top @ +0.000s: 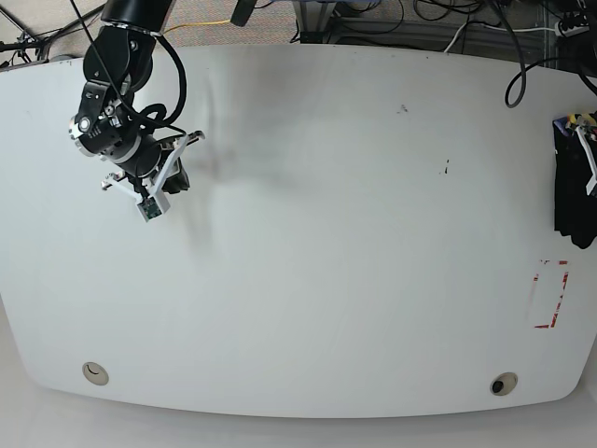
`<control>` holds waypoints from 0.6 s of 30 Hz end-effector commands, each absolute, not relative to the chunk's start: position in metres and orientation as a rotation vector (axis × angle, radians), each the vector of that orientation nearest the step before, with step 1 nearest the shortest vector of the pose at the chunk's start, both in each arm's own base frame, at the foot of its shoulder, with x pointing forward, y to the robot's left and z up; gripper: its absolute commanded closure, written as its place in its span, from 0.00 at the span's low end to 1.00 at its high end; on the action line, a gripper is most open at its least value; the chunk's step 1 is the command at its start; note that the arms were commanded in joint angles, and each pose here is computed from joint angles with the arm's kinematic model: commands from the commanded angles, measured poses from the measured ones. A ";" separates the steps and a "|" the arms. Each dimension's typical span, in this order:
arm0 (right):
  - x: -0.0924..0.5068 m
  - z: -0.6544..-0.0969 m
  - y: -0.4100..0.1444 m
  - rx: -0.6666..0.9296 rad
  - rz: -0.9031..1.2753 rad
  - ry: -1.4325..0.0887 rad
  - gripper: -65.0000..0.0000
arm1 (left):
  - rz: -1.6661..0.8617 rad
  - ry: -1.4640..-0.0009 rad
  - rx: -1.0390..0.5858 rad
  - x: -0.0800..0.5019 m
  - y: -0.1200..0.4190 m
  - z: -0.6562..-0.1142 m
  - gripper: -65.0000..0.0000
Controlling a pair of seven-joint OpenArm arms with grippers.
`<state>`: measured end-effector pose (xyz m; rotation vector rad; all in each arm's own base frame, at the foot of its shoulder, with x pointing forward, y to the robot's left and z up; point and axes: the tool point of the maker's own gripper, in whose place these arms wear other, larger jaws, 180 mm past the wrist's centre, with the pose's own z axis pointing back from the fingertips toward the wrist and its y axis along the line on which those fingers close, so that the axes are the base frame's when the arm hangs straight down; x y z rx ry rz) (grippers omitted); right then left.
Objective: Fold the T-shirt properly
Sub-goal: 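Carry the folded shirt with the left gripper to the table edge, then release the shirt at the table edge with the left gripper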
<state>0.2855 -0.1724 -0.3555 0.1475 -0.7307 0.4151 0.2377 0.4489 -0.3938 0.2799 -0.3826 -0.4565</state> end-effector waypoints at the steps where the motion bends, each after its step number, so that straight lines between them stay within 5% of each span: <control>1: 0.295 -0.337 -0.172 0.138 0.428 -0.797 0.90 | -0.484 -0.279 0.335 0.222 0.468 -0.390 0.31; 10: 0.291 -0.330 -0.170 0.125 0.442 -0.817 0.90 | -0.512 -0.386 0.502 0.256 0.470 -0.316 0.32; 18: 0.286 -0.325 -0.163 0.155 0.438 -0.897 0.90 | -0.618 -0.640 0.544 0.300 0.380 -0.266 0.32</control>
